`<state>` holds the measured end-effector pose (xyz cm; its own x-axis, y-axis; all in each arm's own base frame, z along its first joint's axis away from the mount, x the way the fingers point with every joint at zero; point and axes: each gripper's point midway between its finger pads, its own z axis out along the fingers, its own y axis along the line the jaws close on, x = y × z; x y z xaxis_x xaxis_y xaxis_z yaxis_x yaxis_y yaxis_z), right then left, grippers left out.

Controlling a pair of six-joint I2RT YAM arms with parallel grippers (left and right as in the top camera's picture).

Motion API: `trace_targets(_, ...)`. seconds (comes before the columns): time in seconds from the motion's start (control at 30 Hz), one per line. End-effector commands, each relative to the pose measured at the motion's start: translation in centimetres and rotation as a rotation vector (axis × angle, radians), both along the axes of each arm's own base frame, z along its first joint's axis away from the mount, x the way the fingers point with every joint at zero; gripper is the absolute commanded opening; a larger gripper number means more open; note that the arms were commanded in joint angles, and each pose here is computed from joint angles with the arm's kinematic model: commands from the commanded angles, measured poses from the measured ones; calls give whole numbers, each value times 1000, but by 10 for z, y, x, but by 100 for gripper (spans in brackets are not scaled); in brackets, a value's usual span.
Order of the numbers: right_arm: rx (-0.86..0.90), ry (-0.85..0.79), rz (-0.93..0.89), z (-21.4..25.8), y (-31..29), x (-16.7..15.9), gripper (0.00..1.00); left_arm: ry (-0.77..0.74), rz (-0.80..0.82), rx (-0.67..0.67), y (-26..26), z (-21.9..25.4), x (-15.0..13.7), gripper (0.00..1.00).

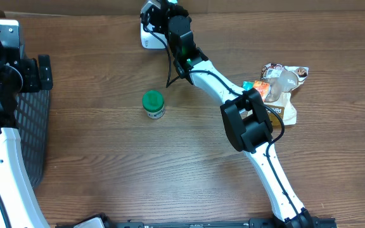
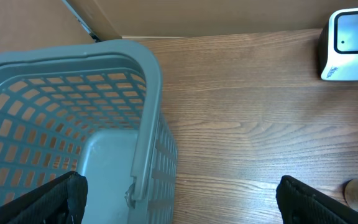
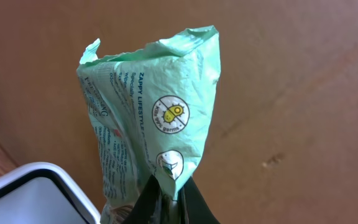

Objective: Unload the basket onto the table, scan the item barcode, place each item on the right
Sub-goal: 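Hold the wipes pack up in front of the scanner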

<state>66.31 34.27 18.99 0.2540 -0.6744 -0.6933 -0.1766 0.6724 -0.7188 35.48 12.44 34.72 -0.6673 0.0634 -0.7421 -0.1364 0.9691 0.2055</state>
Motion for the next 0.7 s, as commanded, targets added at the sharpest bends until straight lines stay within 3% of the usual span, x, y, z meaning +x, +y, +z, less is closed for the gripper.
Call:
trace_targets(0.0,10,-44,64,20,15,-7,4,-19,-14,17,0,9,1,100)
trace_targets(0.23,20,-47,145,24,37,-19,4,-19,-14,17,0,9,1,100)
trace_targets(0.37,222,-37,210,62,41,-27,4,-19,-14,17,0,9,1,100)
trace_targets(0.5,429,42,232,105,32,-34,4,-19,-14,17,0,9,1,100)
trace_targets(0.67,601,321,190,149,13,-61,4,-19,-14,17,0,9,1,99)
